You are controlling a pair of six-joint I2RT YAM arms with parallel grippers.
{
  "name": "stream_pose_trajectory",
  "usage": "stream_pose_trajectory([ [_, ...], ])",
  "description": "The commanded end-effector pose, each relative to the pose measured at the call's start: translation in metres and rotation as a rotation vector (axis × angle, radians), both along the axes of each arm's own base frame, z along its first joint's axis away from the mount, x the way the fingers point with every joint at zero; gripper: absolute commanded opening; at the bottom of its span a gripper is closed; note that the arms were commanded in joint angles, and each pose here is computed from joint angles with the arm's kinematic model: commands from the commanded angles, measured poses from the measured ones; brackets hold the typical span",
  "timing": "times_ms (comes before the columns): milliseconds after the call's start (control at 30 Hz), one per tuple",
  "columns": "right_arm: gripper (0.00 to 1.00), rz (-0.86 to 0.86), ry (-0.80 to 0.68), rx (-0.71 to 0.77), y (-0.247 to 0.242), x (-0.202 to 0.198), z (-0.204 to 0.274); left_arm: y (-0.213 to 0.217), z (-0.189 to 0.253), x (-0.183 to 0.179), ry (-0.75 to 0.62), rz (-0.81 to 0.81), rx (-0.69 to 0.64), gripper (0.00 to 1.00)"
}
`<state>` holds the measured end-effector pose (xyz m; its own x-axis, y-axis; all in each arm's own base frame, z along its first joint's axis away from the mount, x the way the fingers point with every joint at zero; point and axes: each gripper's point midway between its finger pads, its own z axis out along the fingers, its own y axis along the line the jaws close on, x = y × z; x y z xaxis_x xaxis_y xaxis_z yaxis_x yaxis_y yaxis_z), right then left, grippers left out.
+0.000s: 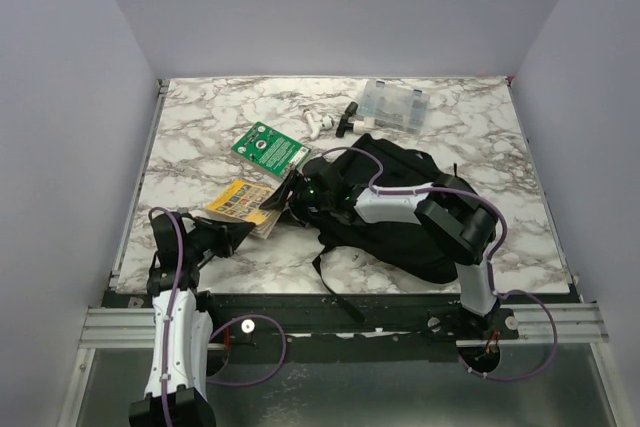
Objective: Pack the student bag
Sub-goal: Pick up the book from the center of the board.
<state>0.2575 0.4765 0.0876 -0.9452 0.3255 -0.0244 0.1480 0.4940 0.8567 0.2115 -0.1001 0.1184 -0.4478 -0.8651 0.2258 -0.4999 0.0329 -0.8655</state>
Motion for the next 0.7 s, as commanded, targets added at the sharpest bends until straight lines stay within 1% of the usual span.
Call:
stream_pose_trajectory([
  [0, 0.55, 0.012, 0.016, 0.081, 0.018, -0.003, 0.01, -0.009, 0.004, -0.004, -0.02, -0.042, -0.039, 0.0],
  [100, 0.5, 0.004, 0.004, 0.074, 0.018, -0.001, 0.009, -0.012, 0.005, -0.005, -0.018, -0.065, -0.056, 0.0],
  [133, 0.45, 0.0, -0.01, 0.084, 0.018, 0.0, 0.011, -0.013, 0.007, -0.005, -0.026, -0.076, -0.052, 0.0],
  [233, 0.18, -0.003, -0.067, 0.079, 0.018, 0.008, 0.015, -0.013, 0.007, -0.005, -0.046, -0.098, -0.029, 0.0],
  [300, 0.08, -0.006, -0.088, 0.076, 0.018, 0.011, 0.019, -0.016, 0.01, -0.007, -0.059, -0.122, -0.032, 0.0],
  [333, 0.02, -0.006, -0.1, 0.079, 0.017, 0.012, 0.021, -0.017, 0.012, -0.008, -0.071, -0.136, -0.028, 0.06],
  [367, 0.0, -0.01, -0.12, 0.077, 0.015, 0.015, 0.023, -0.018, 0.014, -0.009, -0.087, -0.152, -0.02, 0.14],
  [400, 0.0, -0.01, -0.15, 0.067, 0.011, 0.017, 0.025, -0.018, 0.016, -0.009, -0.103, -0.163, -0.01, 0.24],
  [433, 0.0, -0.003, -0.183, 0.061, 0.007, 0.019, 0.031, -0.019, 0.019, -0.009, -0.123, -0.176, 0.001, 0.35],
  [533, 0.0, 0.002, -0.276, 0.068, -0.016, 0.034, 0.053, -0.023, 0.028, -0.012, -0.171, -0.224, 0.002, 0.62],
  [600, 0.0, 0.001, -0.365, 0.087, -0.039, 0.044, 0.075, -0.024, 0.037, -0.011, -0.239, -0.245, 0.023, 0.75],
  [667, 0.0, -0.012, -0.47, 0.067, -0.069, 0.055, 0.102, -0.026, 0.052, -0.01, -0.333, -0.277, 0.046, 0.78],
])
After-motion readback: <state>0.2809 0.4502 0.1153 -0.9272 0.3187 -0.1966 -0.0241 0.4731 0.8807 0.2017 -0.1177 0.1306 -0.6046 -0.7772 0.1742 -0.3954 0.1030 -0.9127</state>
